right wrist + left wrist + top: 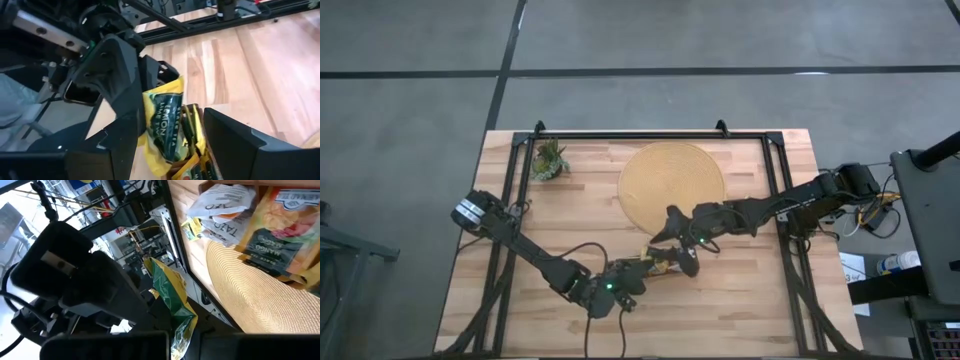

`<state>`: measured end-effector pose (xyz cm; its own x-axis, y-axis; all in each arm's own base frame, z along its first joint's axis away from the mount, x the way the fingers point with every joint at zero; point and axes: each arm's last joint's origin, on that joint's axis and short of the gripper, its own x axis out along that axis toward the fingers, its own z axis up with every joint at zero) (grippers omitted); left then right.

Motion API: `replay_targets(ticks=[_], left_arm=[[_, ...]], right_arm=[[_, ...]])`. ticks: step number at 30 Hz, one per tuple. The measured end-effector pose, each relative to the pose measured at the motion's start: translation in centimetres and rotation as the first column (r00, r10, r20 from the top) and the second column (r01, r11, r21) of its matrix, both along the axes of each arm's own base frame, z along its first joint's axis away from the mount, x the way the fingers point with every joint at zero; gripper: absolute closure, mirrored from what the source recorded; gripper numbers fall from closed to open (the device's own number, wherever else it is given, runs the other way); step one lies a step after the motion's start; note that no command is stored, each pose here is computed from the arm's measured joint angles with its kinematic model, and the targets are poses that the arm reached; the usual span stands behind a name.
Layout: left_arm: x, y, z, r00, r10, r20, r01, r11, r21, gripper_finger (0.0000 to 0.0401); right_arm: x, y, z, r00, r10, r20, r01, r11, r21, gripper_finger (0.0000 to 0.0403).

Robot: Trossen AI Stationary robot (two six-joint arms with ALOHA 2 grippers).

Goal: Pick & Place Tea
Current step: Put the yellow tea bag into the left section of the wooden organizer

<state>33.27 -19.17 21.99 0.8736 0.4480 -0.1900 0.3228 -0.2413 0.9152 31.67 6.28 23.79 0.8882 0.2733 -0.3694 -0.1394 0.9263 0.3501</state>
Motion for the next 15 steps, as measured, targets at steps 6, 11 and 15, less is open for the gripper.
replay_targets(ticks=[6, 11, 15], left_arm=[[0.1, 0.02, 0.3, 1.0, 0.002, 0.024, -0.002, 1.0, -0.016, 0.0383], [0.1, 0.02, 0.31, 1.0, 0.002, 0.025, -0.002, 1.0, -0.016, 0.0386], [0.1, 0.02, 0.3, 1.0, 0.005, 0.028, -0.004, 1.0, -0.024, 0.0381]], right_arm=[[-0.02, 0.05, -0.02, 1.0, 0.013, -0.002, -0.013, 1.0, 0.004, 0.0189], [-0.05, 0.12, -0.03, 0.999, 0.037, -0.002, -0.037, 0.999, 0.004, 0.0246], [-0.08, 0.12, -0.1, 0.999, 0.049, -0.003, -0.049, 0.999, -0.021, 0.0333]])
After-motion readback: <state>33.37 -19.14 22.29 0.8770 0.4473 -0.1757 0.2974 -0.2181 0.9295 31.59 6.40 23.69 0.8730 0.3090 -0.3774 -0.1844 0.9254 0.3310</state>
